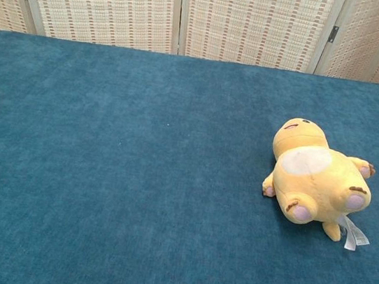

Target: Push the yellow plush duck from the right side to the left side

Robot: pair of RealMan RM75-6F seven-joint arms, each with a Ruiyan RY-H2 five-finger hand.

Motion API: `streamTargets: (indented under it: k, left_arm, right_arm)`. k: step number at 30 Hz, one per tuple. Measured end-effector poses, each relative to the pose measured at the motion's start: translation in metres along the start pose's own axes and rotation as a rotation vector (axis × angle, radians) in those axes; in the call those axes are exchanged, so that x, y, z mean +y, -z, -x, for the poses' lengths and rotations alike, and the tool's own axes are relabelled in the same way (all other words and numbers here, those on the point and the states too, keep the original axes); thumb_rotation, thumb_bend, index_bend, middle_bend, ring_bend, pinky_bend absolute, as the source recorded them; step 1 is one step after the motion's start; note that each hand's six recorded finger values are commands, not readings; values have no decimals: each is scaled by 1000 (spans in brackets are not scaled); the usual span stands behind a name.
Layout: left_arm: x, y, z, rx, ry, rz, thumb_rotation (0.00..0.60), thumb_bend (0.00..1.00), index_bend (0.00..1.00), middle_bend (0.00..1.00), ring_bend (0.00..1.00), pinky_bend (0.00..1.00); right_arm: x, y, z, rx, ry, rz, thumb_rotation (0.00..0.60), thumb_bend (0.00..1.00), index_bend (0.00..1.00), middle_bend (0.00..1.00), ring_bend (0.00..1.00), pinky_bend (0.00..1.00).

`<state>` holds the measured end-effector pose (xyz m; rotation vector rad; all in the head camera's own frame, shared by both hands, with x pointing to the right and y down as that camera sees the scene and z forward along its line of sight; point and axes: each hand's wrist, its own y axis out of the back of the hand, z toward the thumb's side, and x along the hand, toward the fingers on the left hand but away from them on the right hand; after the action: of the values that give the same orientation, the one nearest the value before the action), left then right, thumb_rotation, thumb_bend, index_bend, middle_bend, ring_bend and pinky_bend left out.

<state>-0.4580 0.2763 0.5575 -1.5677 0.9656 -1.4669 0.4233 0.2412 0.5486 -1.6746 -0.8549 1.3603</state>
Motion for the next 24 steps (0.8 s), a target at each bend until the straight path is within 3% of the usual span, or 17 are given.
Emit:
streamTargets:
  k: [5,9,16,20,22,24]
  left_arm:
    - [-1,0,-2,1,11,4,600,284,0,0,0,116]
    - [-3,1,-5,4,19,12,600,283,0,0,0,117]
    - [-4,4,-9,13,38,22,600,283,0,0,0,119]
    - [-4,9,-8,29,44,27,600,283,0,0,0,119]
    - [-4,12,-8,40,48,29,600,283,0,0,0,119]
    - [-4,15,-7,49,49,30,600,283,0,0,0,119]
  right_arm:
    - [-11,-4,6,12,-28,-9,600,143,0,0,0,0]
    - [-30,-16,22,60,-90,-6,600,143,0,0,0,0]
    - [-67,-68,75,225,-186,-1,600,143,0,0,0,0]
    - [-86,-94,100,278,-244,-7,600,166,0,0,0,0]
    - [-95,-102,110,279,-269,-18,600,218,0,1,0,70]
    - [-101,-105,116,271,-274,-37,600,291,21,91,73,333]
